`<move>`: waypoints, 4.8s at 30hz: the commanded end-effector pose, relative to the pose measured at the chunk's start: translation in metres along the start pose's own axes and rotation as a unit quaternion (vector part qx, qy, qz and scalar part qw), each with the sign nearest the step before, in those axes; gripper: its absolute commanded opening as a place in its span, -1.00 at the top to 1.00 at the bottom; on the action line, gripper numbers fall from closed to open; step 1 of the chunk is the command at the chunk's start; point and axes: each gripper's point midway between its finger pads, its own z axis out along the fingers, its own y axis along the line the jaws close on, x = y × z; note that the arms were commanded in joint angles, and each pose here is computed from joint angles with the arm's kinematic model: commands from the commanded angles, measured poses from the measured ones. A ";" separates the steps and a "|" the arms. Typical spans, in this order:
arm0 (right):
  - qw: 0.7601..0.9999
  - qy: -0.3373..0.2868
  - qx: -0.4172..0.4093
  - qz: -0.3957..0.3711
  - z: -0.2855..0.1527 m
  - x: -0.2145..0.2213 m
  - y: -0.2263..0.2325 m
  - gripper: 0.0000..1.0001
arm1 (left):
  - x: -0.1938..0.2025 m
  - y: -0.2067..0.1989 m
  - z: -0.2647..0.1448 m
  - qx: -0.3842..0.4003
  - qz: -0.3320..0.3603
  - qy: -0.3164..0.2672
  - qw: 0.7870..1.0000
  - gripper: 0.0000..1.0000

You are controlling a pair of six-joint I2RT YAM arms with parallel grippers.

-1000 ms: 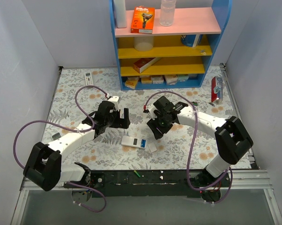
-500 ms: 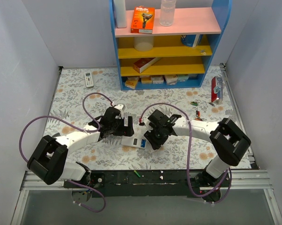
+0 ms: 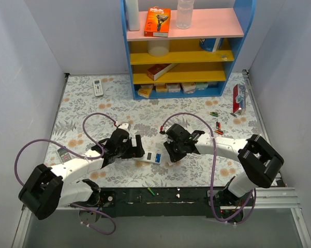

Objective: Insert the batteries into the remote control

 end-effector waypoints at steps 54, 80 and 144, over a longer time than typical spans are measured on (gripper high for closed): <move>0.965 0.010 0.021 -0.261 -0.022 -0.019 -0.031 -0.67 | -0.052 -0.030 -0.067 0.034 -0.002 -0.082 0.996 -0.96; 0.958 0.038 -0.012 -0.284 0.000 -0.012 -0.027 -0.06 | -0.023 -0.015 -0.049 0.005 0.011 -0.021 1.000 -0.96; 0.964 -0.207 0.167 -0.010 -0.107 -0.050 -0.072 -0.56 | -0.045 -0.161 0.037 0.107 -0.144 0.194 0.965 -0.81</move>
